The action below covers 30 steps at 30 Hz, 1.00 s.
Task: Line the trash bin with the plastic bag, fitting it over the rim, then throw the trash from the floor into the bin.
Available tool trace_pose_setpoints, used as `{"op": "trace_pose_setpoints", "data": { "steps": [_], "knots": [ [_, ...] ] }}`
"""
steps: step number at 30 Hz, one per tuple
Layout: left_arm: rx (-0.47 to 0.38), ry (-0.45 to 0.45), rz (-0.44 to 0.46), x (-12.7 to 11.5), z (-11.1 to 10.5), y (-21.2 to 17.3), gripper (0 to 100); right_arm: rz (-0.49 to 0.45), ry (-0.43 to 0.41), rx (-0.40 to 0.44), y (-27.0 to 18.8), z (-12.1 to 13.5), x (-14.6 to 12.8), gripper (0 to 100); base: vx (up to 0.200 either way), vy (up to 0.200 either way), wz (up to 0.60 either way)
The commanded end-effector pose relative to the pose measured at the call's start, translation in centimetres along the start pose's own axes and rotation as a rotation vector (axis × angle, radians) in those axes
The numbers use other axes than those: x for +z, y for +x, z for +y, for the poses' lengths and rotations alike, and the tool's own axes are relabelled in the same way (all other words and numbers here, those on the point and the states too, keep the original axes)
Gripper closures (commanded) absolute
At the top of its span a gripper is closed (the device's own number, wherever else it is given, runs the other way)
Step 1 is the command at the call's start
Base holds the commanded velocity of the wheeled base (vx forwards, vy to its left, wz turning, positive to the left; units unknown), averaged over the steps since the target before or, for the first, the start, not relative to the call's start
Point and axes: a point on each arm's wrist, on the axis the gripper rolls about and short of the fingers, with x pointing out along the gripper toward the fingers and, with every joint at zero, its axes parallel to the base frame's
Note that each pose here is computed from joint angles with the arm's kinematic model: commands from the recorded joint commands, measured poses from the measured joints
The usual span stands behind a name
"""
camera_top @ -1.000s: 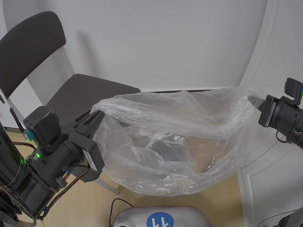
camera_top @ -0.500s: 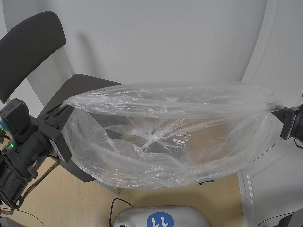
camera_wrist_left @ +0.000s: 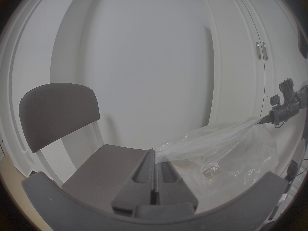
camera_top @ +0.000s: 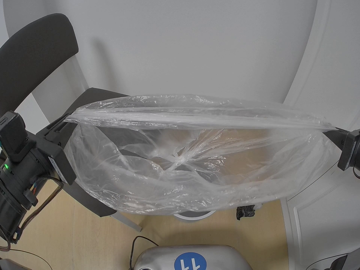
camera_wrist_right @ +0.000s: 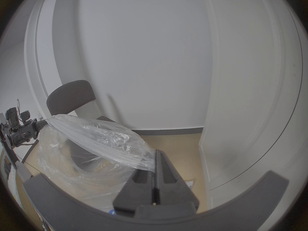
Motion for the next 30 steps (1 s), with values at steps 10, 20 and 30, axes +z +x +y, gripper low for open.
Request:
{"op": "trace_pose_setpoints", "data": {
  "steps": [10, 20, 30],
  "knots": [
    [0.021, 0.004, -0.004, 0.0, 0.6, 0.4, 100, 0.009, -0.030, -0.005, -0.1, -0.1, -0.5, 100, 0.000, 0.000, 0.00],
    [-0.004, 0.008, 0.007, -0.4, 0.3, 1.0, 100, 0.031, -0.041, 0.006, 0.5, 0.1, -1.0, 100, 0.000, 0.000, 0.00],
    [-0.152, -0.017, 0.005, -0.7, -1.3, 0.7, 100, -0.067, 0.006, 0.198, 1.2, 1.5, -2.2, 100, 0.000, 0.000, 0.00]
  ]
}}
